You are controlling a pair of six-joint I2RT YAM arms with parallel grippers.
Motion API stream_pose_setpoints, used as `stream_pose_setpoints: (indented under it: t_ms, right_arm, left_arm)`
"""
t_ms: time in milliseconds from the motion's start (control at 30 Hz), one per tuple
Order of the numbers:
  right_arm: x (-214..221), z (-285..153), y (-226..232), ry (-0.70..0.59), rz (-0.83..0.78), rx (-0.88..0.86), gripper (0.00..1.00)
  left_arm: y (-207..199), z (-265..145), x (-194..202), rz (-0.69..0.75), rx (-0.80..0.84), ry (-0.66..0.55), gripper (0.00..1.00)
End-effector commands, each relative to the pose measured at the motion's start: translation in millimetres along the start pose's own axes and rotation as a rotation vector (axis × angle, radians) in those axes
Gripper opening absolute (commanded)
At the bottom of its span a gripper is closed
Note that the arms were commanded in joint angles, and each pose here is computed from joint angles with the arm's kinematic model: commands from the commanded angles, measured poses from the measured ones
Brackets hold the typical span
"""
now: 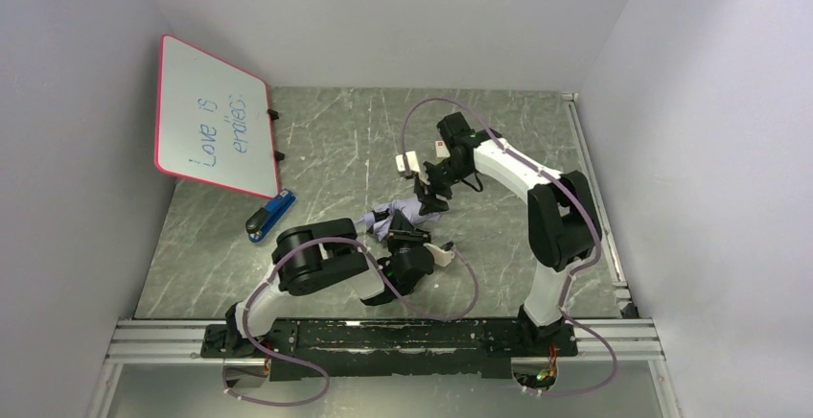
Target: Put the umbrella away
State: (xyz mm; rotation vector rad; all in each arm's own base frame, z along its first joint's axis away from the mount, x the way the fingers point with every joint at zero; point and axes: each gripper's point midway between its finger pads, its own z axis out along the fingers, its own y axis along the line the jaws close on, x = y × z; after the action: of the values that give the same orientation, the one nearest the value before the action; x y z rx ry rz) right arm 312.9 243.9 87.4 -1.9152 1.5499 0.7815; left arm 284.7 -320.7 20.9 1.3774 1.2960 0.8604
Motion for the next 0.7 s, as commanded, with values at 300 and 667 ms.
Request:
stream_pose_setpoints:
  t_ms: [300,667]
  right_arm:
    - [21,22,-7,0.166,-0.024,-0.075,0.63]
    - [44,44,5,0.217,0.028,-0.150,0.61]
  left_arm:
    - [-76,-19,60,0.343,0.211,0.062,0.05]
    - [-75,-20,58,0.341,0.197,0.054,0.05]
